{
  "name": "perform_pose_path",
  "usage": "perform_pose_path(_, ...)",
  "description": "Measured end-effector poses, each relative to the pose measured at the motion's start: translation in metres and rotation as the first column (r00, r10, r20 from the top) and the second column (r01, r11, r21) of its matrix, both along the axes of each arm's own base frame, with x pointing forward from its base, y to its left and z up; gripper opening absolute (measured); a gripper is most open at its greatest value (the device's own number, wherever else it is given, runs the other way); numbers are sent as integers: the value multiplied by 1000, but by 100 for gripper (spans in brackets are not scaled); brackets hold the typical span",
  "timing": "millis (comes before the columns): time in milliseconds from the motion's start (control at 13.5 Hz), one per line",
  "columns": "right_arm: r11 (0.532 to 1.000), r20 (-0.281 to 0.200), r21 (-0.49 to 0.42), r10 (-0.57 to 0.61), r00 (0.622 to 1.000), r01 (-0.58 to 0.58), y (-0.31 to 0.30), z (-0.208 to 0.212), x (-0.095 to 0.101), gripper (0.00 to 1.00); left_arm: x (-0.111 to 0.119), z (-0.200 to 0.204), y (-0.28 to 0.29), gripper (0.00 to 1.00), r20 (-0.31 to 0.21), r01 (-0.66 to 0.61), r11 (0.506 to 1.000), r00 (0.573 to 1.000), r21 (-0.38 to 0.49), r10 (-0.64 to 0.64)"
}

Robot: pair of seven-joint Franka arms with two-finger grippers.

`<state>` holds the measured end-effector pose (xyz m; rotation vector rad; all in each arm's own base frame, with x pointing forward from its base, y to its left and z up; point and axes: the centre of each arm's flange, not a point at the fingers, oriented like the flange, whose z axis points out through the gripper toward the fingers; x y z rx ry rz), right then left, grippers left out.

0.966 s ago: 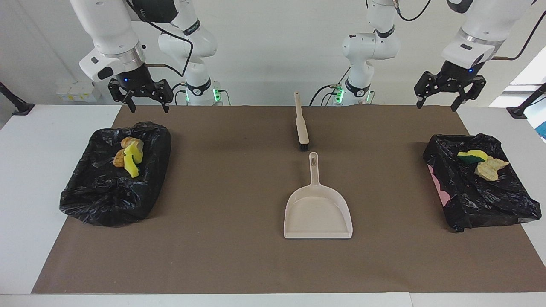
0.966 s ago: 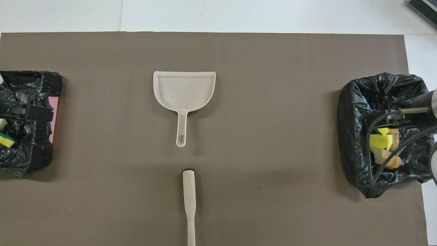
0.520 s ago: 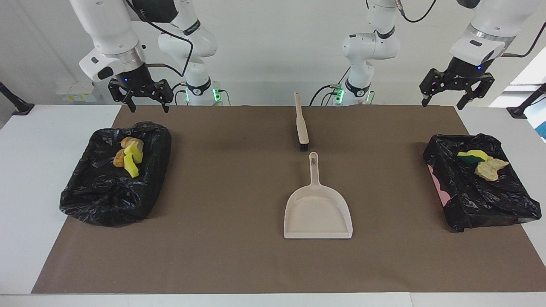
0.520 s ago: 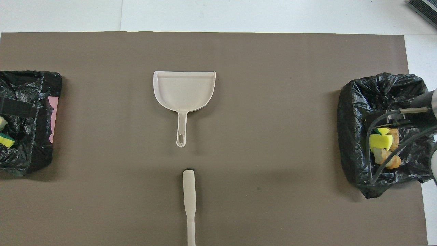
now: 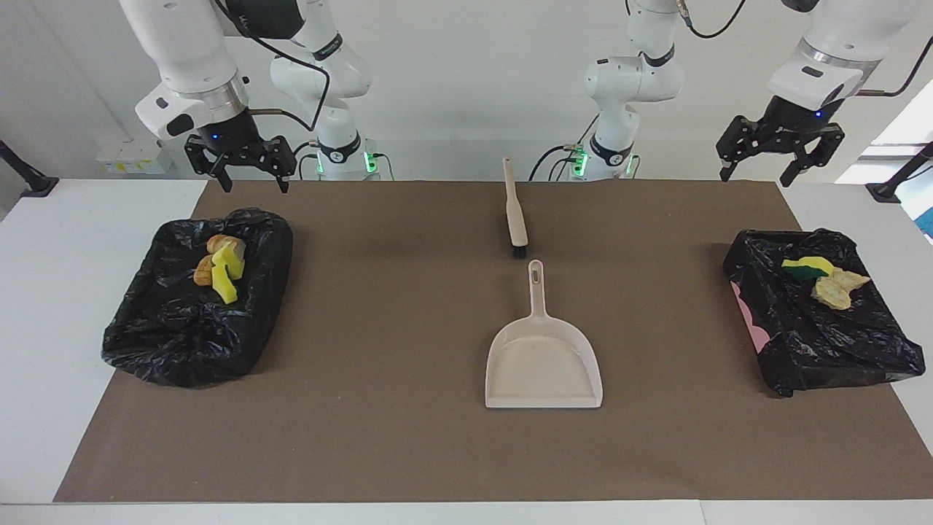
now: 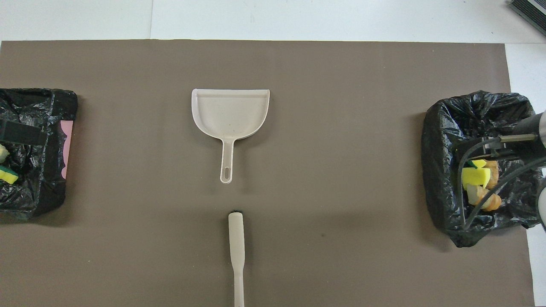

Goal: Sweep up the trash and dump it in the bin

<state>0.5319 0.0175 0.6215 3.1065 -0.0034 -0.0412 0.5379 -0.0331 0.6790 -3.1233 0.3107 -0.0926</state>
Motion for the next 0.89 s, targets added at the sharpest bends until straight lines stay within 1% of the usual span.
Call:
perform_pose_path(446,1000,0,0,0,1000,0,0,0,0,100,-1,0,3,100,-11,-6,1000,1000,1,6)
perform_pose_path(669,1000,0,0,0,1000,0,0,0,0,100,-6,-2,3,100,-42,-6,1000,999,2,6)
perform_pose_path(891,1000,0,0,0,1000,0,0,0,0,100,-10,-1,4,100,-52,-6,1000,999,3,6)
